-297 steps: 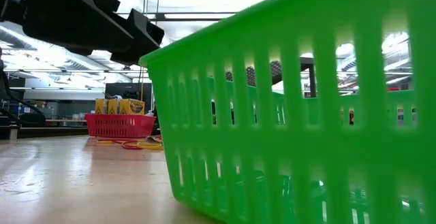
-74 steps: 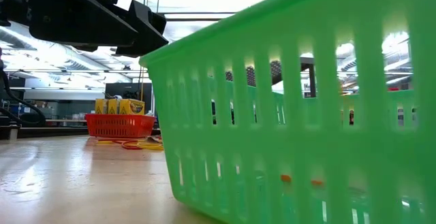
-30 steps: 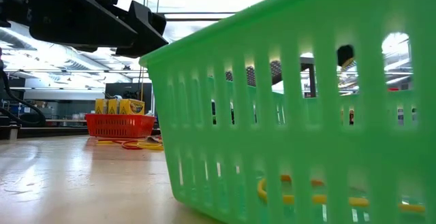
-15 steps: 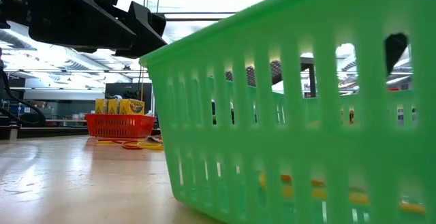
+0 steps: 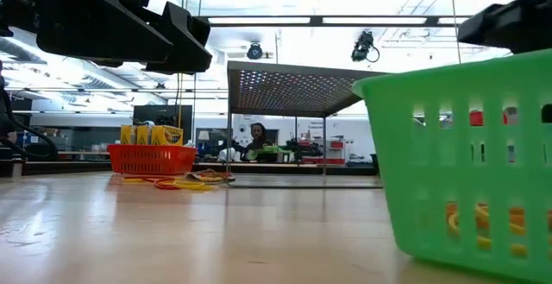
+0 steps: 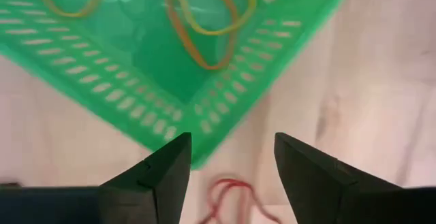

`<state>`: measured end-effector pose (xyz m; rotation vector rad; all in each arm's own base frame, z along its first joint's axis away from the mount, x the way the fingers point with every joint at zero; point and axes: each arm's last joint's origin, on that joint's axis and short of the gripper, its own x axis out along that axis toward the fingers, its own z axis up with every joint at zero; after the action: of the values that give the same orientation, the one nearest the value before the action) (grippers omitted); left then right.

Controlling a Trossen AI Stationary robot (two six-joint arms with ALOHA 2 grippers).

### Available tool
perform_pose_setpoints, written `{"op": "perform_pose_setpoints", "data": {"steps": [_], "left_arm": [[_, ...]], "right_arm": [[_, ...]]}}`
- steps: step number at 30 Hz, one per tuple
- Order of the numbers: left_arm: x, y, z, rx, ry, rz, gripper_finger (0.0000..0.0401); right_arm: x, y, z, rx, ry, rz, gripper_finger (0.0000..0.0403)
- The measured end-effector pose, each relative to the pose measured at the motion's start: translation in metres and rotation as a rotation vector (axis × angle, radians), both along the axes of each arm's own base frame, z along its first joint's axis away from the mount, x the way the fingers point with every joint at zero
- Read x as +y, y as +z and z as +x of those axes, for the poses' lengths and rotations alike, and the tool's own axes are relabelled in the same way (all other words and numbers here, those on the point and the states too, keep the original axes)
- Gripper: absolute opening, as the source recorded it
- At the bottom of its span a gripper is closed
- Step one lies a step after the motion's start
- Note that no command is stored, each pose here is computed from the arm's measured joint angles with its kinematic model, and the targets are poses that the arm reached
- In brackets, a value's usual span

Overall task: Pick & Place Office Desk Supplies
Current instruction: Put the red rubber band into the green basket

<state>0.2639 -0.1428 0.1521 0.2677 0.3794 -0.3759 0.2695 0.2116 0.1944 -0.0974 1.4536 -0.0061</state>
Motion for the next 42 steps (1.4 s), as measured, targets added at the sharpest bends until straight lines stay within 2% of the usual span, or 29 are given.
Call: {"op": "perform_pose_setpoints", "data": {"steps": [5, 12, 18, 24, 34, 38, 40, 42], "left_arm": [[0.000, 0.000, 0.000, 0.000, 0.000, 0.000, 0.0179], [0.000, 0.000, 0.000, 0.001, 0.001, -0.001, 0.0179], [0.000, 0.000, 0.000, 0.000, 0.000, -0.001, 0.0179], [0.000, 0.000, 0.000, 0.000, 0.000, -0.001, 0.0179], [0.000, 0.000, 0.000, 0.000, 0.001, -0.003, 0.0179], [0.000, 0.000, 0.000, -0.001, 0.001, -0.002, 0.0179], [0.000, 0.000, 0.000, -0.001, 0.000, -0.002, 0.0179], [0.000, 0.000, 0.000, 0.000, 0.000, -0.002, 0.0179]], "right_arm": [[0.004, 0.014, 0.004, -0.094, -0.002, 0.042, 0.0217], [0.004, 0.033, -0.008, -0.013, -0.091, -0.018, 0.0217], [0.009, 0.010, -0.029, 0.076, -0.147, -0.027, 0.0217], [0.015, -0.020, -0.044, 0.084, -0.168, 0.010, 0.0217], [0.001, -0.062, -0.069, 0.160, -0.212, 0.009, 0.0215], [-0.002, -0.069, -0.072, 0.158, -0.215, 0.016, 0.0185], [-0.001, -0.069, -0.072, 0.155, -0.212, 0.021, 0.0150], [-0.001, -0.070, -0.071, 0.152, -0.211, 0.028, 0.0097]]}}
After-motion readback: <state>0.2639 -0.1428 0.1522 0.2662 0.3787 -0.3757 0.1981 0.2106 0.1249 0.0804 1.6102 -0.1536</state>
